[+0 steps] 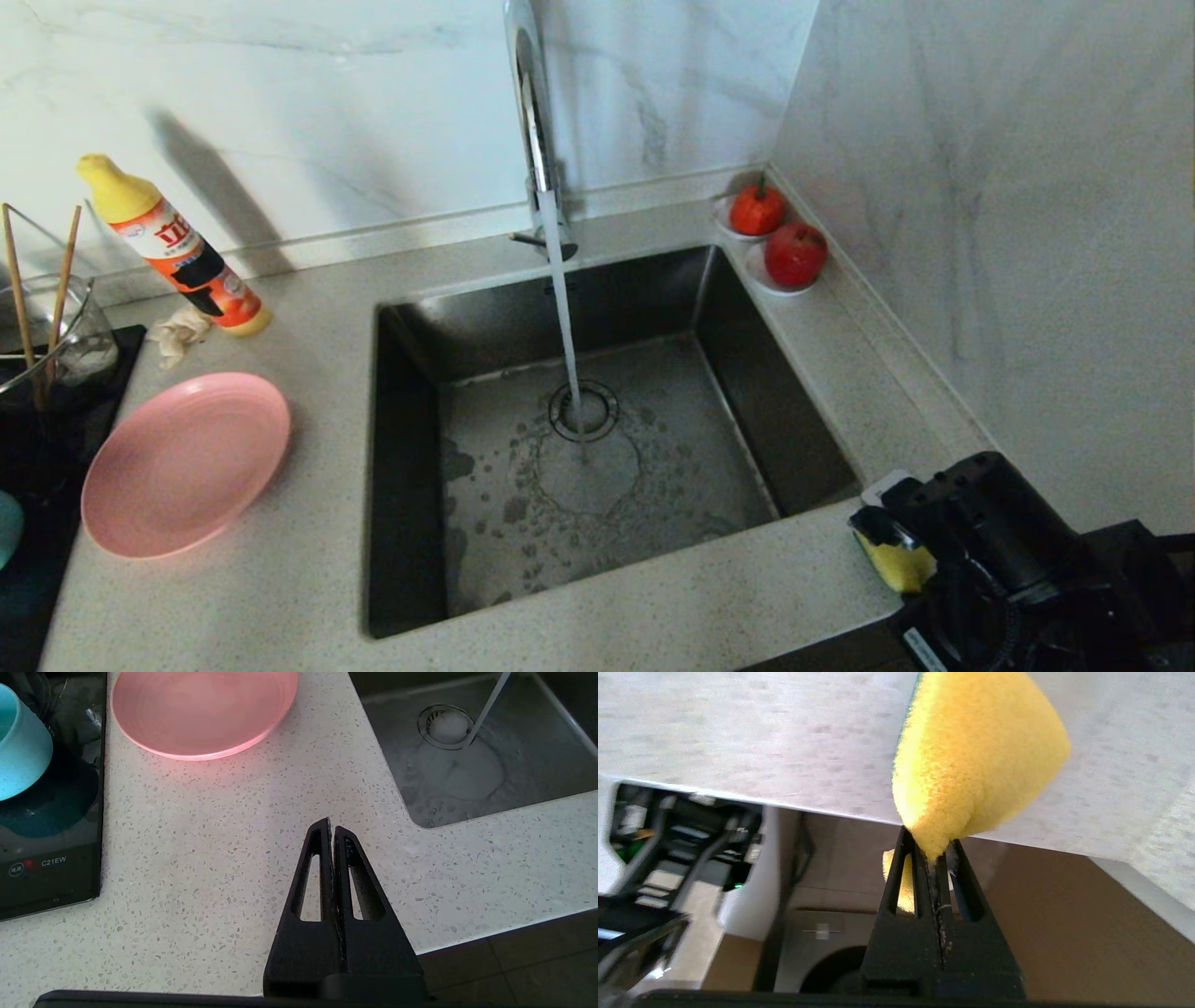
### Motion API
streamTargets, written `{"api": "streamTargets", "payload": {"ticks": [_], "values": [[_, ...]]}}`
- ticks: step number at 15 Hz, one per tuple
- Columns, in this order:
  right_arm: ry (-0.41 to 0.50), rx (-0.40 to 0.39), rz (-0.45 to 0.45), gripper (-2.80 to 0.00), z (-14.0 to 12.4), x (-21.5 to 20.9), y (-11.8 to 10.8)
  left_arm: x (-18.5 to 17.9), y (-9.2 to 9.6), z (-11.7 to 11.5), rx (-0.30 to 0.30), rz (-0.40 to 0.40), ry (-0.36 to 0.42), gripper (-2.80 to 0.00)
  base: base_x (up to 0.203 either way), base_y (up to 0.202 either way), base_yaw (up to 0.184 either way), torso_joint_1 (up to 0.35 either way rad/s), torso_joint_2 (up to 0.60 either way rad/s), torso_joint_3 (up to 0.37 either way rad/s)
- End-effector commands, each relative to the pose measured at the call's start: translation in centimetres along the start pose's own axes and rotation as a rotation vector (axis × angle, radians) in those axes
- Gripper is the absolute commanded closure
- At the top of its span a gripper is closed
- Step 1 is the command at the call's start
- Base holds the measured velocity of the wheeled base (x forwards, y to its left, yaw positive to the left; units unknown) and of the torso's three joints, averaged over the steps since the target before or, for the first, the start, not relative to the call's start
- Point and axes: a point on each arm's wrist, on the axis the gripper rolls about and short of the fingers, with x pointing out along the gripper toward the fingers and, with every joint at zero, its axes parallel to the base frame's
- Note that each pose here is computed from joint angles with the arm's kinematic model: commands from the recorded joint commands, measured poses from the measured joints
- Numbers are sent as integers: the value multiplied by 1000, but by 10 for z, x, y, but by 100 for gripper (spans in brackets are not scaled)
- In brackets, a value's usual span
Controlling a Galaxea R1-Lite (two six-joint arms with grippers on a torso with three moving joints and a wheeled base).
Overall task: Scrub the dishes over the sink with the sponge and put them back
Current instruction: Put down the sponge
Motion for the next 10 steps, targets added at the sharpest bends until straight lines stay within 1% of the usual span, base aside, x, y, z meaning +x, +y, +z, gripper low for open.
{"api": "streamTargets", "payload": {"ticks": [1,4,6,7,10], "values": [[16,16,-40,0,1,6,-5,0,0,0,1,-1,-1,0,0,0,0,0,0,0],[-19,43,-54,0,11,10,-8,0,0,0,1,1,-1,0,0,0,0,0,0,0],[-36,46,-63,0,18,13,-10,0,0,0,1,1,-1,0,0,0,0,0,0,0],[-37,47,-63,0,20,14,-10,0,0,0,1,1,-1,0,0,0,0,0,0,0],[-26,56,-112,0,23,22,-12,0,0,0,1,1,-1,0,0,0,0,0,0,0]]}}
